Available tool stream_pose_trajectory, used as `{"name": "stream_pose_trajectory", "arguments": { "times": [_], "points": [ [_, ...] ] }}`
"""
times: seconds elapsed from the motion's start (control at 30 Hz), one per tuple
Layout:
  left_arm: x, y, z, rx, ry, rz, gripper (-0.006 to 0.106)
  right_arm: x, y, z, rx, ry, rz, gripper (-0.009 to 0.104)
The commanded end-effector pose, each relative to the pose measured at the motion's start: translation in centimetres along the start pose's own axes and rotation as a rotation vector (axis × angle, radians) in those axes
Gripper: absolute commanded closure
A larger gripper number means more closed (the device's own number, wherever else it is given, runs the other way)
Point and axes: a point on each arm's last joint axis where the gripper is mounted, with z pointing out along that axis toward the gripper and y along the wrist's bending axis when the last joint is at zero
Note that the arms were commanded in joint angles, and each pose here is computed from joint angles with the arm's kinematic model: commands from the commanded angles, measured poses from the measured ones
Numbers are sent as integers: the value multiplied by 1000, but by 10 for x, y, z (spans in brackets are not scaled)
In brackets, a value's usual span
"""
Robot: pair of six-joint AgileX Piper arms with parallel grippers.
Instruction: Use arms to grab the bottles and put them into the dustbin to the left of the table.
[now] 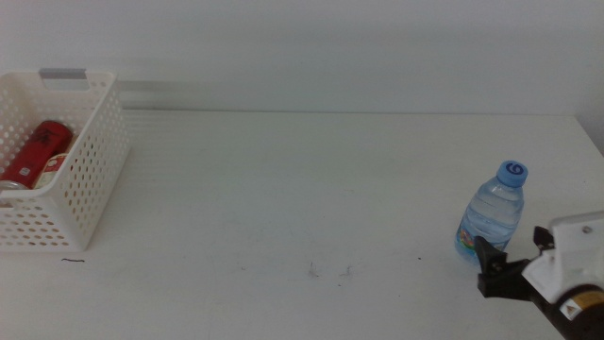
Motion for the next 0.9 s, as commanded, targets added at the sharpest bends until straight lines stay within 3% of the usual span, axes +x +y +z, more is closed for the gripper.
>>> {"name": "stream_pose_trajectory", "arguments": {
  "times": [0.0,0.4,0.47,0.5,0.67,0.87],
  "points": [
    [-2,-1,-1,1,-17,-1,7,-2,1,10,8,-14,2,2],
    [-2,-1,-1,1,-17,-1,7,-4,10,48,10,-18,-10,4],
    [-2,-1,-1,1,-17,-1,7,-5,10,49,19,-19,-8,15],
    [-2,-1,-1,1,-17,-1,7,-5,9,49,23,-18,-10,25],
    [-2,-1,-1,1,-17,-1,7,-5,9,49,28,-18,-35,98],
    [-2,-1,-1,1,-17,-1,7,-28,41,66,-85,-45,-46,97]
  ]
}}
